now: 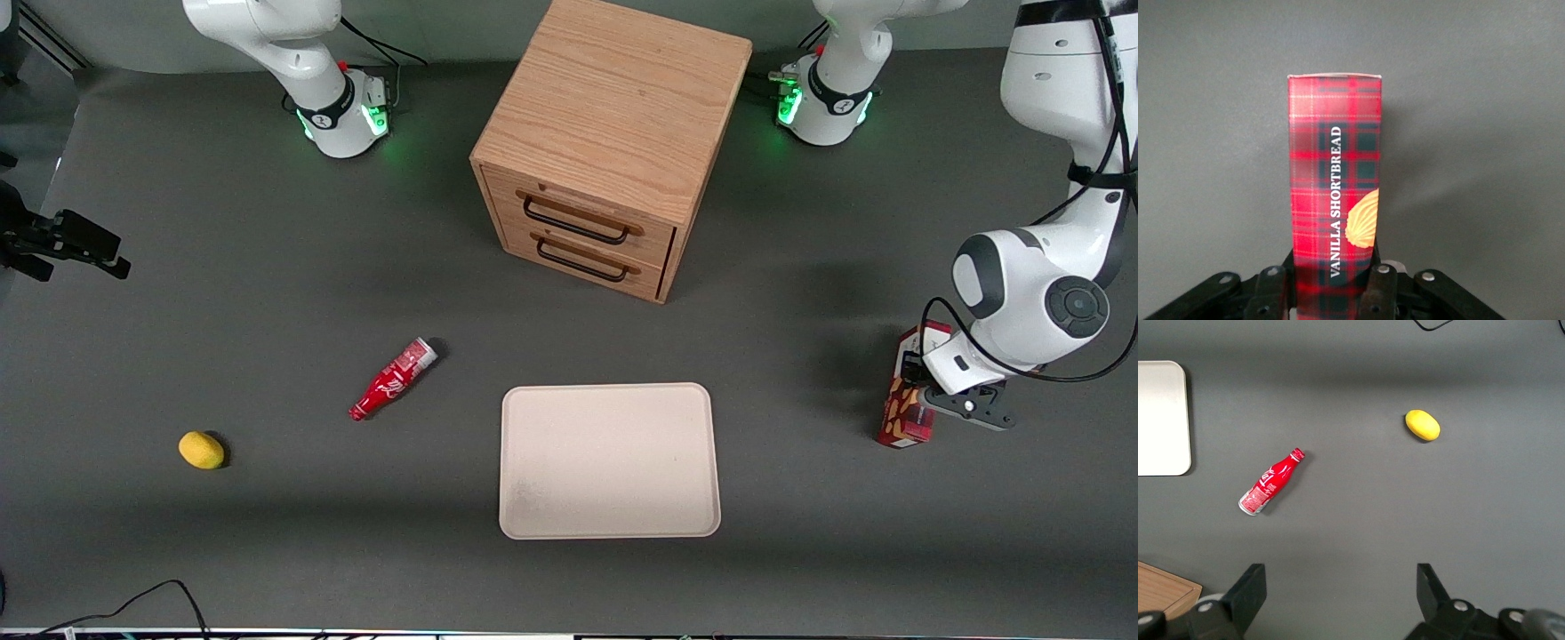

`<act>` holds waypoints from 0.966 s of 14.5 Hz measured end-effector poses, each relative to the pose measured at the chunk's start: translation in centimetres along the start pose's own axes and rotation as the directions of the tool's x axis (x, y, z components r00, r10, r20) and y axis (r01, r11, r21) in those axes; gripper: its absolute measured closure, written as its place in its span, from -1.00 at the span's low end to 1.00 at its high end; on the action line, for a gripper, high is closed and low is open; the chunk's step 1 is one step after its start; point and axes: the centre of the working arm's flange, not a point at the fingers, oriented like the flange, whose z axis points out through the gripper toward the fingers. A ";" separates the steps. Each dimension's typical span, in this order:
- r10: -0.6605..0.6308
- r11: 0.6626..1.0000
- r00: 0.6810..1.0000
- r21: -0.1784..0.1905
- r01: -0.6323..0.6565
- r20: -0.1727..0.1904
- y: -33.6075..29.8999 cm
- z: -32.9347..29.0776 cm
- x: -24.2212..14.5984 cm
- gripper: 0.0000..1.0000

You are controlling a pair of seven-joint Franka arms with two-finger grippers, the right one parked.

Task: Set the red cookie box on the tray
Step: 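Lift the cookie box with the left gripper, tilting it upright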

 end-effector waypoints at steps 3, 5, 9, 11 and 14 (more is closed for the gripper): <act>0.009 0.999 0.999 -0.034 -0.008 0.034 0.5 -4.7 1.1 0.25; 0.004 0.998 0.997 -0.067 0.001 0.080 0.5 -10.9 2.0 0.25; -0.031 0.995 0.992 -0.089 0.042 0.122 0.9 -25.5 3.3 0.25; -0.030 0.995 0.992 -0.089 0.041 0.123 1.8 -30.7 3.5 0.25; -0.028 0.995 0.991 -0.092 0.041 0.133 3.0 -33.8 3.9 0.25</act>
